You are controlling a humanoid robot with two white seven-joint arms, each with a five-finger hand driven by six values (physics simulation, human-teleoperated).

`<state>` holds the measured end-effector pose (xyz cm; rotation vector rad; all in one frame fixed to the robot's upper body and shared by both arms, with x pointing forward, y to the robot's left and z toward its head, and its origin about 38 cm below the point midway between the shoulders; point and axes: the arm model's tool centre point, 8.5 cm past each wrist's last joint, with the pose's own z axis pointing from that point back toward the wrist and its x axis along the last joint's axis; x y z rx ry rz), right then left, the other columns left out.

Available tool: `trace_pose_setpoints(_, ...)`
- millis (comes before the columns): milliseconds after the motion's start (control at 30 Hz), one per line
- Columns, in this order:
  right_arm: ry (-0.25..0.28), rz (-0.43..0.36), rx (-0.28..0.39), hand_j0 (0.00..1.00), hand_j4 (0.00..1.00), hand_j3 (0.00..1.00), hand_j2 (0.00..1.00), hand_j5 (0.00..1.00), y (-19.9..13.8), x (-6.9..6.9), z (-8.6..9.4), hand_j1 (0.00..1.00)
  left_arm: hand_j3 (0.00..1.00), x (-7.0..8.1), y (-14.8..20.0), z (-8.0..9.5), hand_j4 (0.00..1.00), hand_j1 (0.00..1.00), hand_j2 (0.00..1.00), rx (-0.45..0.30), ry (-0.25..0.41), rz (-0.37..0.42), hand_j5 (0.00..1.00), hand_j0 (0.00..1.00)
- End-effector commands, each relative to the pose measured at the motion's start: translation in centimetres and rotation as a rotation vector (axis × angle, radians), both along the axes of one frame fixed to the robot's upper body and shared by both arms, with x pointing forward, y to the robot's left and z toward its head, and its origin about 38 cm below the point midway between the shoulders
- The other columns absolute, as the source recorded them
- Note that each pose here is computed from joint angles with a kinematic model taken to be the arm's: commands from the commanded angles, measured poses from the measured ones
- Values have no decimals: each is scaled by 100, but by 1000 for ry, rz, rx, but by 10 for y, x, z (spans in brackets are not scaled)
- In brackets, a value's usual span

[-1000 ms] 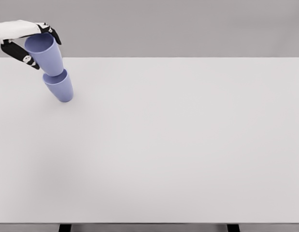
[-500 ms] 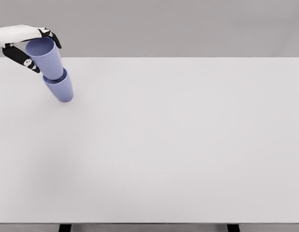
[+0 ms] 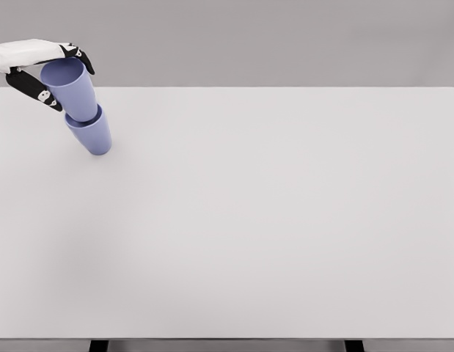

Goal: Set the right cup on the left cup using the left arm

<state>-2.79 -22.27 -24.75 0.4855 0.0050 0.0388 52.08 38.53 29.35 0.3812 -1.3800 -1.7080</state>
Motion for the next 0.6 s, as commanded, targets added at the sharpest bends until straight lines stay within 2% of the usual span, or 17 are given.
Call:
trace_pose_setpoints(0, 0, 1, 1, 100, 100, 100, 100, 100, 0, 0, 0, 100, 40, 0, 0, 1, 40, 40, 40, -9, -1, 3, 40, 40)
trace_pose_setpoints(300, 0, 1, 1, 100, 100, 100, 100, 100, 0, 0, 0, 100, 41, -1, 0, -3, 41, 41, 41, -7, 6, 4, 41, 41)
trace_pose_setpoints(333, 0, 1, 1, 100, 100, 100, 100, 100, 0, 0, 0, 100, 44, 0, 0, -3, 44, 44, 44, -8, 6, 3, 44, 44)
trace_pose_setpoints(433, 0, 1, 1, 100, 100, 100, 100, 100, 0, 0, 0, 100, 80, 0, 0, -4, 80, 80, 80, -6, 6, 3, 80, 80)
trace_pose_setpoints(567, 0, 1, 1, 100, 100, 100, 100, 100, 0, 0, 0, 100, 95, -1, 0, -6, 95, 95, 95, -7, 11, 2, 95, 95)
